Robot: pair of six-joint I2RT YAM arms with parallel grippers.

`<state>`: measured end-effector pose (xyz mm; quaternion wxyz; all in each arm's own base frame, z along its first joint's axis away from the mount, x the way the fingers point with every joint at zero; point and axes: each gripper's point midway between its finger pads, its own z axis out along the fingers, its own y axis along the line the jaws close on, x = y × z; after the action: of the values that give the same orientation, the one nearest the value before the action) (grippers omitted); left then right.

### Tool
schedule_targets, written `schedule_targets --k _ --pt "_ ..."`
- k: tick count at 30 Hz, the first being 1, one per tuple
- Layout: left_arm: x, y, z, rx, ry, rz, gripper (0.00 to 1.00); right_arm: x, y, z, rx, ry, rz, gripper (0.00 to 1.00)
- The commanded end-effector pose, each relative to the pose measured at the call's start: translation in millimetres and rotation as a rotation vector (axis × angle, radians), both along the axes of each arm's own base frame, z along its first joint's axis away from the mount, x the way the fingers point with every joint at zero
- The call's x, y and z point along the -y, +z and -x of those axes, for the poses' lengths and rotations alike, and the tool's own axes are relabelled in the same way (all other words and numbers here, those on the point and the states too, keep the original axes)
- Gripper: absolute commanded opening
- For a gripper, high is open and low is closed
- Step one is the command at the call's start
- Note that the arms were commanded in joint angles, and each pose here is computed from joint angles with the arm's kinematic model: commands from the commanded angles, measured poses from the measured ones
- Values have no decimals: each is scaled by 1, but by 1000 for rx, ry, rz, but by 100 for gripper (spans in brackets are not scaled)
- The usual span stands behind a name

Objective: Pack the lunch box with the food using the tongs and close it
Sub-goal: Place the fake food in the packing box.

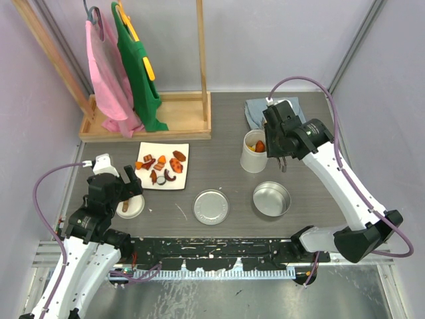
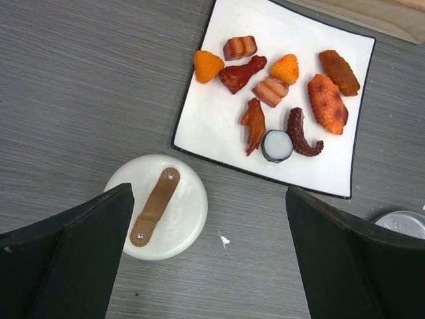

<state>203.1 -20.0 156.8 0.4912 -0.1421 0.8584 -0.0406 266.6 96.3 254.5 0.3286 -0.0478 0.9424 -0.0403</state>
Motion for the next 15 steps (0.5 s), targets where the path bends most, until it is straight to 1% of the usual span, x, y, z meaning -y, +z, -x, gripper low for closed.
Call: schedule_targets --k 1,15 --pt "1 13 -6 47 2 17 98 2 12 3 42 12 -16 37" --pt "1 13 -6 47 4 18 98 -4 8 18 12 54 -70 37"
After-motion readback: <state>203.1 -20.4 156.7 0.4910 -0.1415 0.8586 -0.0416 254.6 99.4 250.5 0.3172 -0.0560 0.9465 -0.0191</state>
